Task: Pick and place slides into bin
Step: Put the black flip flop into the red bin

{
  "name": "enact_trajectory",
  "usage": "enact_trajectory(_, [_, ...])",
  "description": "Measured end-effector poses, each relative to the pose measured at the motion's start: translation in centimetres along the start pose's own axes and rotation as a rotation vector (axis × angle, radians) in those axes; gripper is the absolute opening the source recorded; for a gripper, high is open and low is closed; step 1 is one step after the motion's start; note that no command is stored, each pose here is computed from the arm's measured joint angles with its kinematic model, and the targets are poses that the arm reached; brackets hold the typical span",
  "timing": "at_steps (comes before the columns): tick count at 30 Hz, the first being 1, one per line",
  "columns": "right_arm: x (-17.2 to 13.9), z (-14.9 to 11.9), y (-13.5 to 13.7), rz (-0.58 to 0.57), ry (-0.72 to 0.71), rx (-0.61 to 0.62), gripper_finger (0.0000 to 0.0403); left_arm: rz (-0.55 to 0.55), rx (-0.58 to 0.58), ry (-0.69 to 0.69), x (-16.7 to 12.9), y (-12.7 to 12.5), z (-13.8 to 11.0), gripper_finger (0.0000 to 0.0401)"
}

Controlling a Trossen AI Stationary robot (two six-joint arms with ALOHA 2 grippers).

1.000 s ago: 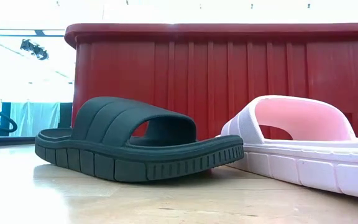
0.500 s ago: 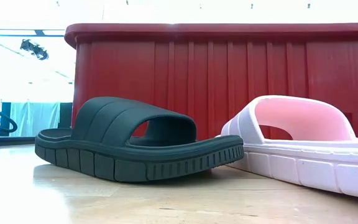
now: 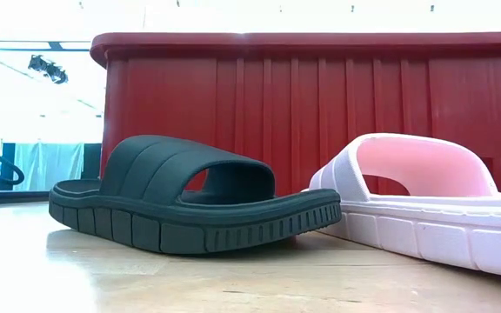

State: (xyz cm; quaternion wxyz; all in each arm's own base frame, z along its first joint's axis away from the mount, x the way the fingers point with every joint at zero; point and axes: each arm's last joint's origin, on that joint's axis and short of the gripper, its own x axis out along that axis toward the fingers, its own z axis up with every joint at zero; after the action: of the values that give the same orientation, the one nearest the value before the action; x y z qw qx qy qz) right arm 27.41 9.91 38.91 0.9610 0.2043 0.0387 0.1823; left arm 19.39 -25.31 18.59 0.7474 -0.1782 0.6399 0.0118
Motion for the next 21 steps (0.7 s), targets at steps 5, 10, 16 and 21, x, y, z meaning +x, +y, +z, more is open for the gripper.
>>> enact_trajectory(5, [0.0, 0.0, 0.0, 0.0, -0.001, 0.0, 0.0165, -0.103, -0.134, -0.007, -0.7, -0.7, 0.3, 0.0013])
enact_trajectory(10, [0.0, 0.1, -0.2, -0.081, -0.037, 0.0, 0.0165, -0.319, -0.275, -0.178, -3.0, -2.2, 1.3, 0.0008])
enact_trajectory(16, [-0.7, 0.8, -0.4, -0.202, -0.114, 0.032, 0.0165, -0.527, -0.422, -0.573, -7.9, -2.7, 2.4, 0.0006])
enact_trajectory(21, [-3.4, 3.1, 0.7, -0.168, -0.233, 0.043, 0.0156, -0.617, -0.508, -0.992, -12.9, -2.2, 3.2, 0.0006])
